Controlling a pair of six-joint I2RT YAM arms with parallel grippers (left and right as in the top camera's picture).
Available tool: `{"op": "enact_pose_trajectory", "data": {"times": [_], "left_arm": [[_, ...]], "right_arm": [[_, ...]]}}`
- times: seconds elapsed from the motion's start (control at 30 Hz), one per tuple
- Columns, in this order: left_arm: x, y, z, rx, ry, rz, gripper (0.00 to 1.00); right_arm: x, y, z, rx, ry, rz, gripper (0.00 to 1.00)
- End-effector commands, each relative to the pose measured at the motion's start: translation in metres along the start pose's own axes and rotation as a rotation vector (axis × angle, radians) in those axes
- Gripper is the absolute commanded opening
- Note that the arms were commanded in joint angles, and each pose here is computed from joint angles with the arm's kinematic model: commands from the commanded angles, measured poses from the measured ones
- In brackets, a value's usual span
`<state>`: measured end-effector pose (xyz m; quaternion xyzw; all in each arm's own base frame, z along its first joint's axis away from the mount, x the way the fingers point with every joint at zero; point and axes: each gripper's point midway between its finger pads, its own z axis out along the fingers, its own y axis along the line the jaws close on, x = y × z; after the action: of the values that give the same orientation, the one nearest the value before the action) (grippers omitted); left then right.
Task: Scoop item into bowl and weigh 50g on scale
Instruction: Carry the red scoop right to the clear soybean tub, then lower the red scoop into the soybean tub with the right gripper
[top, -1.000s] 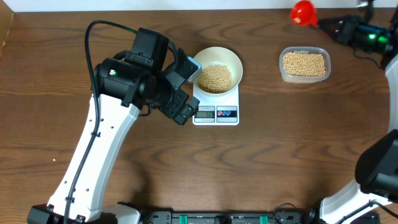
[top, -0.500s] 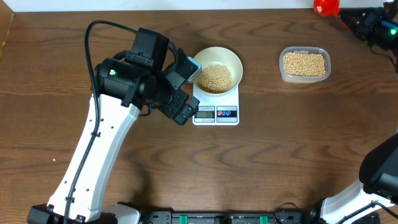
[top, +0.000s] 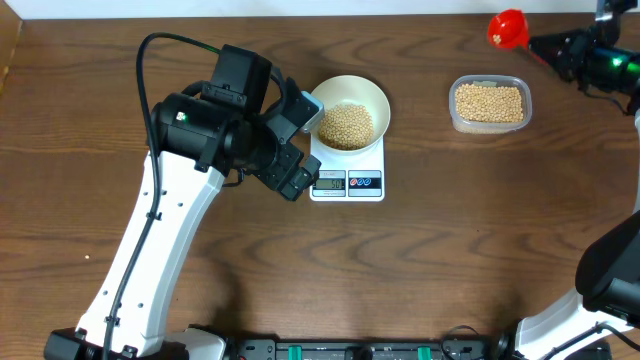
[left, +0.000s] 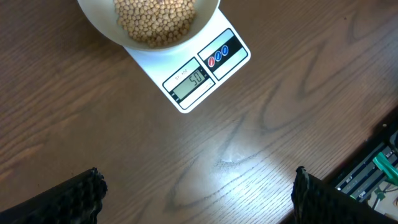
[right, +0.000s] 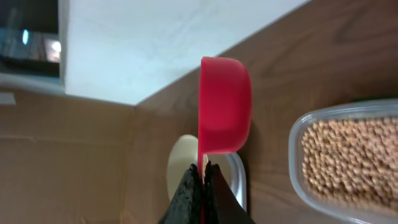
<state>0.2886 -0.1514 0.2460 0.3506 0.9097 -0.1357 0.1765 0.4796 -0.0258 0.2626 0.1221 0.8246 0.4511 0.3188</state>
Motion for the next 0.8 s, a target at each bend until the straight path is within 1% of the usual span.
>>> {"op": "enact_pose_trajectory", "data": {"times": [0.0, 0.2, 0.5, 0.63, 0.77], "left_arm": [[-0.002, -0.001, -0.007, -0.014, -0.021, -0.002, 0.98], [-0.002, -0.001, -0.007, -0.014, -0.021, -0.002, 0.98], [-0.002, -0.001, -0.007, -0.014, -0.021, -0.002, 0.98], [-0.002, -0.001, -0.007, -0.014, -0.021, -0.002, 0.98], [-0.002, -0.001, -0.007, -0.014, -0.021, -0.002, 0.98]], "right_arm": [[0.003, 0.013, -0.006, 0.000, 0.007, -0.120, 0.01], [0.026, 0.002, -0.008, 0.041, 0.082, -0.166, 0.01], [0.053, -0.028, -0.015, 0.198, 0.180, -0.169, 0.01], [0.055, -0.039, -0.018, 0.264, 0.192, -0.176, 0.01], [0.055, -0.044, -0.019, 0.293, 0.193, -0.190, 0.01]]}}
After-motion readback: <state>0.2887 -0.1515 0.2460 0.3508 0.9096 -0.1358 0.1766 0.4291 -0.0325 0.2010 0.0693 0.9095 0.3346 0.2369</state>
